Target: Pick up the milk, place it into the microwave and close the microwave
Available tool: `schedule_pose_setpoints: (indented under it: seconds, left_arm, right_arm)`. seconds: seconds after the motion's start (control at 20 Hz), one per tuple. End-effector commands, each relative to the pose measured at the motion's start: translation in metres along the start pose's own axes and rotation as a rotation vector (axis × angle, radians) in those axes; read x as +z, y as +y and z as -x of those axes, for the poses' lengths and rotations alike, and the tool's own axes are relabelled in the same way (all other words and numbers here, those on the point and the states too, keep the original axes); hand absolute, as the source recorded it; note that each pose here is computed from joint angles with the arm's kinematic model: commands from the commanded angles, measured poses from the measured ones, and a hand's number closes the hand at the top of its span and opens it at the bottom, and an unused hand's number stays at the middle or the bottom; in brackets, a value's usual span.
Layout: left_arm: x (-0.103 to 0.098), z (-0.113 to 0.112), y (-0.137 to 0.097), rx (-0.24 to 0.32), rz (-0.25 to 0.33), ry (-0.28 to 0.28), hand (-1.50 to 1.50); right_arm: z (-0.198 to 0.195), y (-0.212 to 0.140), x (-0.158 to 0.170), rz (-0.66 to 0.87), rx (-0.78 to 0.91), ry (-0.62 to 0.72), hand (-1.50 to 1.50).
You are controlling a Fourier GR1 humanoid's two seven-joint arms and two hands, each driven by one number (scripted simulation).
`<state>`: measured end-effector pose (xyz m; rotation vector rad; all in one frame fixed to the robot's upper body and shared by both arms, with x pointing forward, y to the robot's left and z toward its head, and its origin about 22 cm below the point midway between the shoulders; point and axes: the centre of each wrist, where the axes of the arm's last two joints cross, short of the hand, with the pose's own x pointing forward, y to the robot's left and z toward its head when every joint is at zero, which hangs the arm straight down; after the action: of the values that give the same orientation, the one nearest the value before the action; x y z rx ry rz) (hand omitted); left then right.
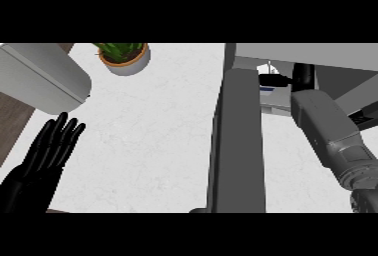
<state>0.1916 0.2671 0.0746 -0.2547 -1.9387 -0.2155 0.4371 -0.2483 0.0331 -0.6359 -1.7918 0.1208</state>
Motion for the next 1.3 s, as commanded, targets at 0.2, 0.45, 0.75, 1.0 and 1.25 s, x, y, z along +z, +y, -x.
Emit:
schedule_pose_setpoints:
  seconds: [0.2,0.45,0.75,1.0,1.25]
  left_arm:
    - [-0.002,0.007,-0.013,0.018,0.008,0.001,-1.50]
    - [-0.007,0.002,-0.016,0.012,0.018,-0.003,-1.50]
    - [-0.011,0.020,-0.024,0.032,0.053,0.067,-1.50]
    - [-0.026,0.029,-0.032,0.040,0.108,0.069,-1.50]
    - [-0.024,0.047,-0.030,0.036,0.226,0.095,-1.50]
  right_arm:
    - [0.017,0.000,0.016,-0.047,-0.084,0.005,-1.50]
    - [0.038,0.001,0.037,-0.053,-0.109,0.011,-1.50]
    - [0.044,0.012,0.051,-0.121,-0.227,0.007,-1.50]
    - [0.054,0.022,0.069,-0.144,-0.334,0.008,-1.50]
    - [0.073,0.030,0.101,-0.171,-0.386,0.014,-1.50]
